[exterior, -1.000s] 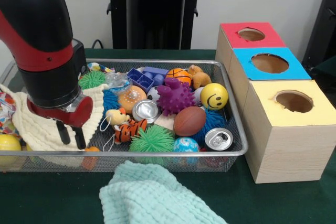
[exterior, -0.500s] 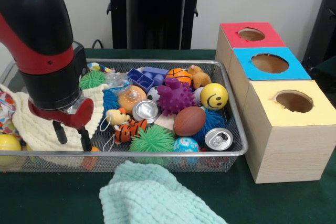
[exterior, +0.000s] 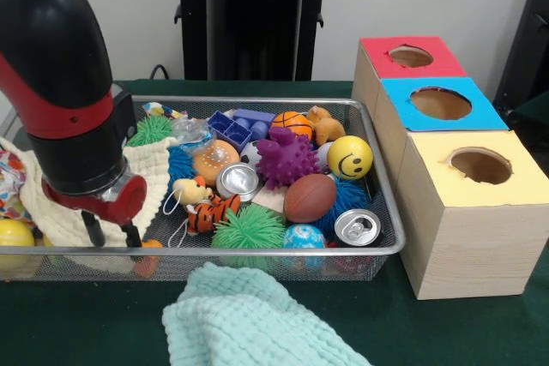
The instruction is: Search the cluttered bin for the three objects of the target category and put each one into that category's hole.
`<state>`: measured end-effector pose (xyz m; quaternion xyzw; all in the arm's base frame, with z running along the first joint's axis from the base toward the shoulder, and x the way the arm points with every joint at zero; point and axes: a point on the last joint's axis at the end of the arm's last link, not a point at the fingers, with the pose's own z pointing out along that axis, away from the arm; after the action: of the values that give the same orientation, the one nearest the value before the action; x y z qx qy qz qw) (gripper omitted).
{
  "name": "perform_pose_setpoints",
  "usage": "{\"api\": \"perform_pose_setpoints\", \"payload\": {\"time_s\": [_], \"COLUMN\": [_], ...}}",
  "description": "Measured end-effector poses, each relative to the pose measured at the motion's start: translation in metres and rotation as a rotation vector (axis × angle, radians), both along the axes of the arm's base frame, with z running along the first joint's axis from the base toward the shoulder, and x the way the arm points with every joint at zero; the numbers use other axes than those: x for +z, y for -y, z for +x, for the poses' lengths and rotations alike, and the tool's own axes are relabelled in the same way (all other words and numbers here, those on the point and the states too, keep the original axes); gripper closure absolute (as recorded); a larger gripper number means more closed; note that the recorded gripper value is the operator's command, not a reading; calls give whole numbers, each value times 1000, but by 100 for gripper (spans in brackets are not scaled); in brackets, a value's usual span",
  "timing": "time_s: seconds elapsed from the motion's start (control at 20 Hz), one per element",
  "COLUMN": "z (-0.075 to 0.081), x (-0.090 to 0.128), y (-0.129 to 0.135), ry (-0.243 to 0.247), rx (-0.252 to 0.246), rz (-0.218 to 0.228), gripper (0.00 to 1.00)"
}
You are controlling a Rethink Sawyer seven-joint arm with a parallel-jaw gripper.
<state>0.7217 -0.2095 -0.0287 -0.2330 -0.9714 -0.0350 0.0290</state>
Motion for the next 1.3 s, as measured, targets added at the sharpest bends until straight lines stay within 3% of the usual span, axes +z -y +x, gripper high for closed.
{"api": "perform_pose_setpoints", "payload": {"time_s": [0.2, 0.35, 0.85, 0.9, 1.3], "z": [-7, -9, -3, -2, -2], "x": [-29, -39, -37, -37, -37], "y": [7, 14, 48, 49, 49], "ry": [-22, -40, -71, -69, -70], "rx": [-9, -13, 25, 37, 46], "rz": [1, 10, 27, 28, 20], "gripper": [0, 0, 0, 100, 100]}}
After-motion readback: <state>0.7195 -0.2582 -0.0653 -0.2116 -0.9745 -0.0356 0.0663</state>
